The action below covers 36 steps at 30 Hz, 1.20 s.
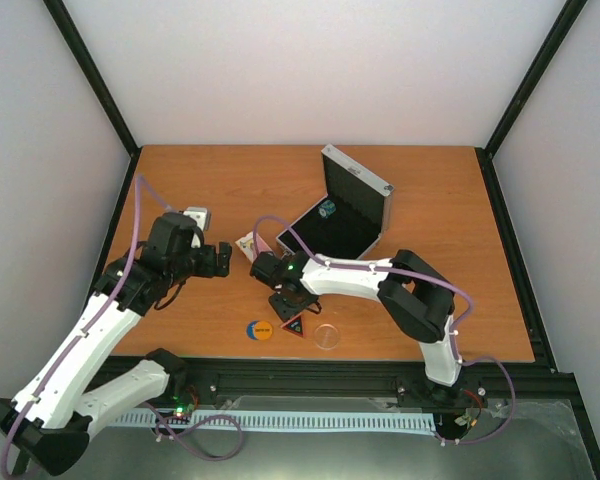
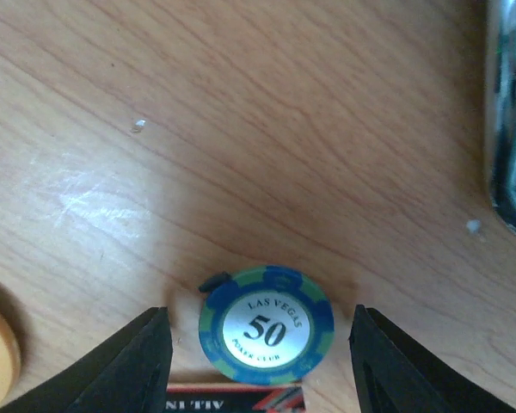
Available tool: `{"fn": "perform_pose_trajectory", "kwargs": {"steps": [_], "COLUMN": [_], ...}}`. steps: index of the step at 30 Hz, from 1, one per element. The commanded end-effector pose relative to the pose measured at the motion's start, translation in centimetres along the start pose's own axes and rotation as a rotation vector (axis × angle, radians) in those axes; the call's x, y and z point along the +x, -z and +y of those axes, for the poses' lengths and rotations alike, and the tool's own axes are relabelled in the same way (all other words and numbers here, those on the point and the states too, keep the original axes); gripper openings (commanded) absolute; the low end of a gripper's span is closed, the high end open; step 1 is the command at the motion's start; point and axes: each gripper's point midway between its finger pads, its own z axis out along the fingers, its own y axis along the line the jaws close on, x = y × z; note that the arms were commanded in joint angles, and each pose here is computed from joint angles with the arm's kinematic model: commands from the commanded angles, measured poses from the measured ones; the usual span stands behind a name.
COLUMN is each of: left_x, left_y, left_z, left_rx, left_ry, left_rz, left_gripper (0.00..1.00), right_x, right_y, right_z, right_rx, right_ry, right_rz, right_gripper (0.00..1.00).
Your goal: Pack up texas hold em set
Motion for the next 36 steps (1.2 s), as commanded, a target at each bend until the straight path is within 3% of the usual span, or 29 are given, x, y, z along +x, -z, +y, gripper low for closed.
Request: {"fn": "perform_pose_trajectory", "kwargs": {"steps": [1,8,14,19,24,28,33,36], "left_x": [-0.4,-0.5,-0.5,-0.5,-0.5,-0.5,-0.7,-1.0], "left_y": [0.4,0.3,0.3,0.3,0.5,0.6,0.6,0.7], "left_z": [0.2,0.1,0.1,0.1,0.2,0.1,0.0,-0.1], "left_rx": [-0.007,-0.006,-0.006,-0.003,-0.006,-0.003,0.006,0.01], "left_ry": [0.021,0.022,0.023,0.029,0.025,0.026,0.032,0.036], "left_rz": [-0.018,-0.015,-0.015,-0.014,-0.012,-0.013,-0.02,-0.028], "left_gripper": [1.0,1.0,1.0,1.0,1.0,1.0,1.0,1.0], "right_x": [0.4,2.2,3.8,4.5,3.9,2.8,1.4,0.5], "right_y": [-1.7,-3.0,-3.4,-3.7,-3.6,-2.5,-1.1,0.3], "right_z": [-0.1,-0.6,-0.7,-0.9,-0.8,-0.9,-1.1,-1.1], "right_rx": [-0.01,-0.025,-0.05,-0.043,-0.049,-0.042,-0.021,-0.018], "right_ry": [0.004,-0.017,-0.029,-0.03,-0.026,-0.032,-0.034,-0.033], "right_rz": [0.029,0.069,0.096,0.106,0.082,0.042,0.006,-0.026], "right_gripper": [0.58,0.58,0.48,0.32,0.24,0.25,0.45,0.48]}}
